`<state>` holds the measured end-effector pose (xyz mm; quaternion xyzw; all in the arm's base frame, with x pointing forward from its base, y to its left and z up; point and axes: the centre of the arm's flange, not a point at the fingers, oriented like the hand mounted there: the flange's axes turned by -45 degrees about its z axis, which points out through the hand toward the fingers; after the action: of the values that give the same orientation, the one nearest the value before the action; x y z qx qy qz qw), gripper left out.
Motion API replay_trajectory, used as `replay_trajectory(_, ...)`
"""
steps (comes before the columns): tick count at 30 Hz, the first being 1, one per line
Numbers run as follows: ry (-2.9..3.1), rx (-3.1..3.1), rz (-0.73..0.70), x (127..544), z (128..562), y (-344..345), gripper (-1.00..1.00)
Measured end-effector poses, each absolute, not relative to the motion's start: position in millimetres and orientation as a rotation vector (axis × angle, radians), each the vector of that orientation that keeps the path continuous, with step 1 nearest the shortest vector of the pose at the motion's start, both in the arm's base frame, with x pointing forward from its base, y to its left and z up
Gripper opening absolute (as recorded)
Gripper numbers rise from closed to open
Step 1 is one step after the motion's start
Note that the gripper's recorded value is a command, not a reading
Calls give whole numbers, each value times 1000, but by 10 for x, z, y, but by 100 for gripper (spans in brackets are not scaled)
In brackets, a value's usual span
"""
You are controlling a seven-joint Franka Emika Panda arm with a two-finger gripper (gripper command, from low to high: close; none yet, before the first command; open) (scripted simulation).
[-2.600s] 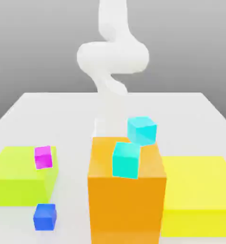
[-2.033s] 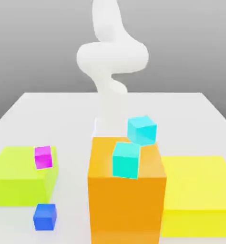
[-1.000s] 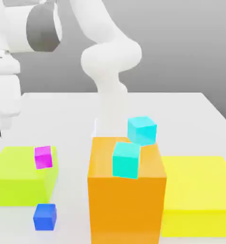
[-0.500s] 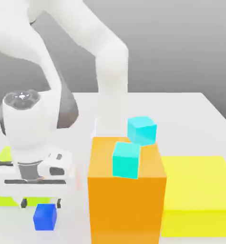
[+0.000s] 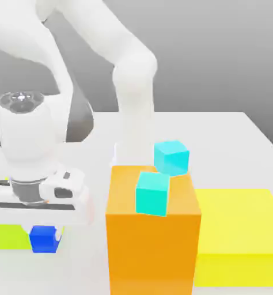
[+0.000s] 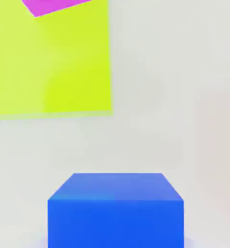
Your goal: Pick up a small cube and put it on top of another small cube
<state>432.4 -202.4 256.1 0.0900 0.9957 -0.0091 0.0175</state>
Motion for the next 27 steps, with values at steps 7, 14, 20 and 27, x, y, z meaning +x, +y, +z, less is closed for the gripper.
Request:
replay_trajectory(7,2953,744,-44,4312,3735,-2063,-100)
replay_trajectory(14,2803,1109,-33,4373,4572,-1554,-100)
replay_trajectory(20,2701,1382,-14,4528,4869,-826,-100)
replay_trajectory(27,2618,1709,-2,4775,4654,148,-100)
